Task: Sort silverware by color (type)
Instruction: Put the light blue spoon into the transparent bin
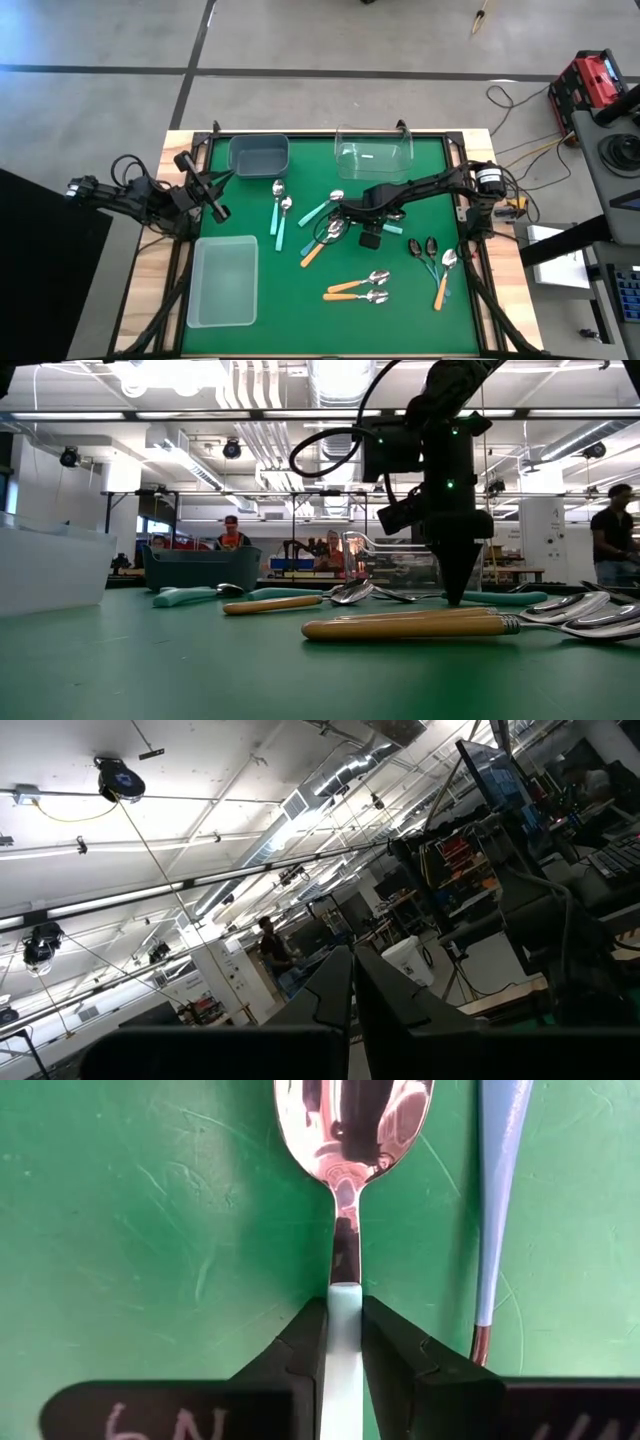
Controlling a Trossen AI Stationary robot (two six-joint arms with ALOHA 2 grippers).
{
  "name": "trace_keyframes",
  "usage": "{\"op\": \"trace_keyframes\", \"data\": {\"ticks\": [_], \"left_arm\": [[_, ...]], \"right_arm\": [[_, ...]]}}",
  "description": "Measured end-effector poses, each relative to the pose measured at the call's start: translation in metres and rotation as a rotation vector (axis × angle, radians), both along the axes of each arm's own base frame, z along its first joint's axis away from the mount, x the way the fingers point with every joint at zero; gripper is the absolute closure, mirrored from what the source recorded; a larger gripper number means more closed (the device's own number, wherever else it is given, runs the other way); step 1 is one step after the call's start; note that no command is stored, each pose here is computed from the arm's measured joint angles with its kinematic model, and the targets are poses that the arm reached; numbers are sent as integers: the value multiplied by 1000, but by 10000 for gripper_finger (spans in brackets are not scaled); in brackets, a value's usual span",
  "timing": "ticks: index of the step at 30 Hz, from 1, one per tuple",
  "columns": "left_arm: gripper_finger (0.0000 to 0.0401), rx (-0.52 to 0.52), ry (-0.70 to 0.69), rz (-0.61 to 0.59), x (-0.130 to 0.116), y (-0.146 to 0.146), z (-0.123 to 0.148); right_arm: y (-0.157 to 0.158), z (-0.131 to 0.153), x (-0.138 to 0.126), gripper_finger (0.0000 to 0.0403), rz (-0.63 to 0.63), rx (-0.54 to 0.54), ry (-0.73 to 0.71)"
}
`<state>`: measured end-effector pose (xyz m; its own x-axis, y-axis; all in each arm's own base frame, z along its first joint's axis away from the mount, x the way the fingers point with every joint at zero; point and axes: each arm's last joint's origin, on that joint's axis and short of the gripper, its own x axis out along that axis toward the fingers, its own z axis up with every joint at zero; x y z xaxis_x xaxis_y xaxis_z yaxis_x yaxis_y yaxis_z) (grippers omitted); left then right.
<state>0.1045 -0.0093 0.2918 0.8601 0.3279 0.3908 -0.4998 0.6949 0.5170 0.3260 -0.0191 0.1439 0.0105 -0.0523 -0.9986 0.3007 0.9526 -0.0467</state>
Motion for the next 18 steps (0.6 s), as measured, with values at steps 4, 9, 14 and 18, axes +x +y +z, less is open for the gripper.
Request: {"op": "trace_keyframes", "data": {"ticks": [4,9,14,18], "left_arm": [[401,0,0,0,0,0,0],[401,0,0,0,0,0,0],[401,0,0,0,0,0,0],[401,0,0,0,0,0,0]], "right_arm": [[0,6,2,366,-5,-2,-21],[0,21,2,367,-16,-4,-64],[0,31,2,368,-23,-4,-88],[0,39,2,369,-23,-6,-121]]}}
